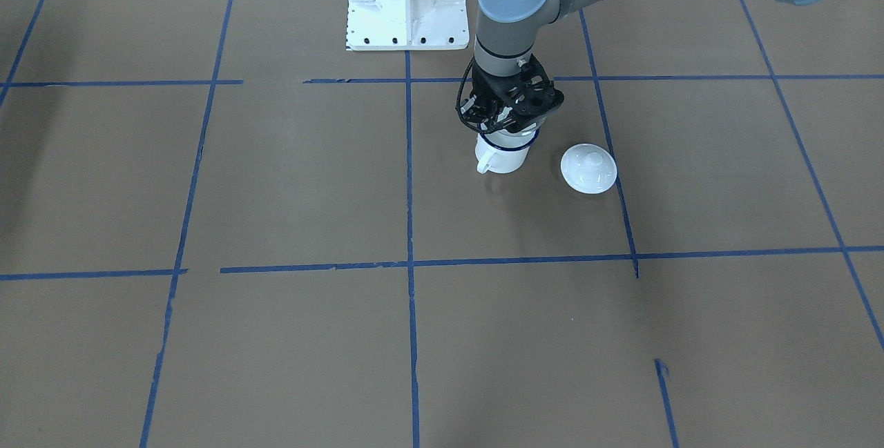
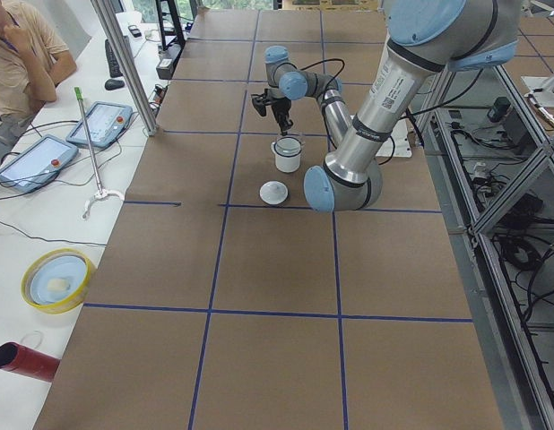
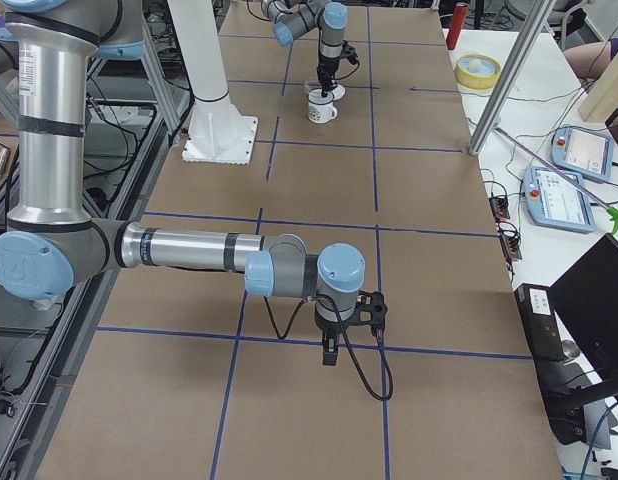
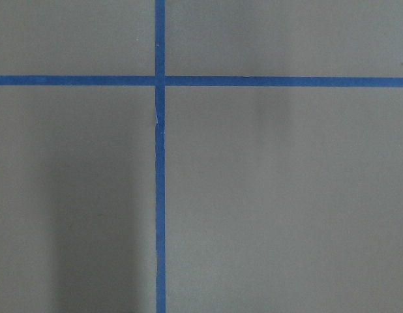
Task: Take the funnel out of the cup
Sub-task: 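Grasp the funnel with the left gripper and lift it out of the mug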
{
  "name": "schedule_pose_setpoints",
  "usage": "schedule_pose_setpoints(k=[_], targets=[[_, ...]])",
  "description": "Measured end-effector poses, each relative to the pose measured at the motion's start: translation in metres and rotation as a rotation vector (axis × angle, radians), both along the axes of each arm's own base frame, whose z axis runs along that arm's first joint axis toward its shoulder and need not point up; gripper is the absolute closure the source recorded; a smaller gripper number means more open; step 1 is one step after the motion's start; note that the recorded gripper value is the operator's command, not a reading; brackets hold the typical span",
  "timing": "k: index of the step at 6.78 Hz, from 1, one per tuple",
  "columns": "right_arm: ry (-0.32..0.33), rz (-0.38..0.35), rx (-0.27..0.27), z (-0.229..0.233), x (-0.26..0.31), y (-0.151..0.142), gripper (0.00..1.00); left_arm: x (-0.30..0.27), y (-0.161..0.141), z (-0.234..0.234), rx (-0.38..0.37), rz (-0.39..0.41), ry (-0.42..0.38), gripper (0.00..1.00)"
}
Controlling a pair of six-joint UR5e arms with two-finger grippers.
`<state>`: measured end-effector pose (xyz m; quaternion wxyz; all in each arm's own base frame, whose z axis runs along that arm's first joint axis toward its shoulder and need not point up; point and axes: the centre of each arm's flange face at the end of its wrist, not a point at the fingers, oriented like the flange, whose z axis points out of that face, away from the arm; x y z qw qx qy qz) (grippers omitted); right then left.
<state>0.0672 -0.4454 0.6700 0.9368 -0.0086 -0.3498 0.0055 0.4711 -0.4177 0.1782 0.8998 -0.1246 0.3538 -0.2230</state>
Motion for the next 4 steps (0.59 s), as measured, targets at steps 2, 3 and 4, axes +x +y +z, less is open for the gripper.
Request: schedule_pose_setpoints(k=[2, 3, 4], targets=[[0.0, 0.0, 0.0, 0.0, 0.0, 0.0, 0.0, -0.049, -0.016, -0.03, 0.03, -0.074, 0.025, 1.0], [0.0, 0.0, 0.0, 0.0, 0.0, 0.0, 0.0, -0.079, -0.043, -0.04, 0.072, -0.158, 0.042, 1.0], [0.0, 0.0, 0.0, 0.0, 0.0, 0.0, 0.0, -0.103, -0.075, -0.043, 0.102, -0.258, 0.072, 1.0]])
